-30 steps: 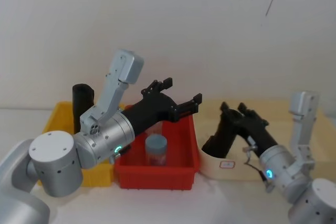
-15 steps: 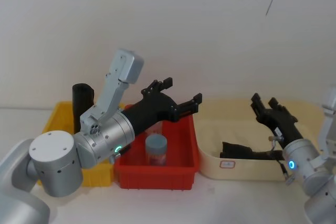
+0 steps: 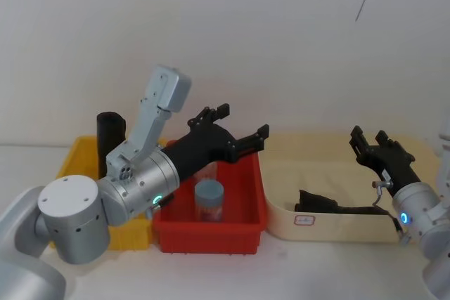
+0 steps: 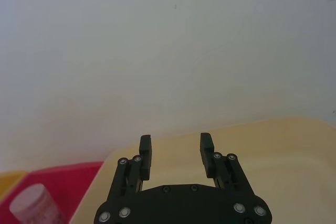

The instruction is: Pick up the garbage bag with the one hand and transfer it to the other hand.

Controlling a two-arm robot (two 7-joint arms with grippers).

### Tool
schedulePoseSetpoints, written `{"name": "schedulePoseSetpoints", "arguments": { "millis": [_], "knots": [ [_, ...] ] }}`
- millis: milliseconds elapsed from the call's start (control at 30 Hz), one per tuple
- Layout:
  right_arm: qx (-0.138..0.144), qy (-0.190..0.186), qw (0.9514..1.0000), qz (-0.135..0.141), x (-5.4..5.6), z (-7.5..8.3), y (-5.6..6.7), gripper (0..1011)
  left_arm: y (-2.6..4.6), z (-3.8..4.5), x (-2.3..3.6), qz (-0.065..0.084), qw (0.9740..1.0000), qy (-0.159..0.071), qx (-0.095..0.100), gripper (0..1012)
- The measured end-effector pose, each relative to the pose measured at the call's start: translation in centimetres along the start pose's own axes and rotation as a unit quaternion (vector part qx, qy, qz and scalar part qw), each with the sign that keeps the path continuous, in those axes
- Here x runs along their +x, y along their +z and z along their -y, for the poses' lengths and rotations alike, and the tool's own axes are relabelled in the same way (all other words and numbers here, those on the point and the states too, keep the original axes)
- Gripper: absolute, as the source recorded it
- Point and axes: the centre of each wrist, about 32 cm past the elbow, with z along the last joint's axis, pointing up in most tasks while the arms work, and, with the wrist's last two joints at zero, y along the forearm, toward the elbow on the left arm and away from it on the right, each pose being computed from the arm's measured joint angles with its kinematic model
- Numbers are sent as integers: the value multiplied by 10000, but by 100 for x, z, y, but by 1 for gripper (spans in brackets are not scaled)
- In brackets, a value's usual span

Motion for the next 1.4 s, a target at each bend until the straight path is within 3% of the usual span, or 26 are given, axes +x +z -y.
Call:
{"name": "schedulePoseSetpoints", "arguments": {
  "millis": [167, 367, 433, 567, 733, 967, 1067, 1100, 1200, 1300, 1400],
  "knots": [
    [-137, 77, 9994, 323, -17, 38, 31, 619, 9, -34, 8, 22, 9999, 159, -33, 1001],
    [-314, 307, 9965, 711, -73, 93, 53, 849, 27, -114, 28, 94, 9988, 464, -78, 1002],
    [-357, 390, 9954, 804, -94, 106, 56, 866, 32, -135, 33, 112, 9984, 548, -93, 1001],
    [-454, 602, 9921, 1002, -149, 138, 56, 975, 49, -206, 53, 165, 9968, 775, -135, 1001],
    [-576, 963, 9861, 1225, -250, 175, 51, 1000, 71, -326, 89, 249, 9928, 1155, -188, 1001],
    [-695, 1454, 9771, 1390, -400, 202, 26, 1000, 98, -489, 143, 351, 9855, 1644, -244, 1001],
    [-729, 1664, 9729, 1432, -469, 206, 15, 1000, 110, -585, 178, 410, 9797, 1946, -269, 1001],
    [-737, 1729, 9715, 1445, -495, 204, 12, 1000, 110, -585, 178, 410, 9797, 1946, -269, 1001],
    [-765, 1957, 9665, 1472, -572, 196, 4, 999, 124, -683, 217, 461, 9733, 2230, -292, 1001],
    [-786, 2180, 9612, 1494, -656, 178, -1, 1000, 128, -738, 238, 491, 9689, 2406, -294, 1001],
    [-821, 2386, 9558, 1509, -727, 150, -5, 999, 138, -842, 286, 541, 9604, 2715, -304, 1001]
  ]
}}
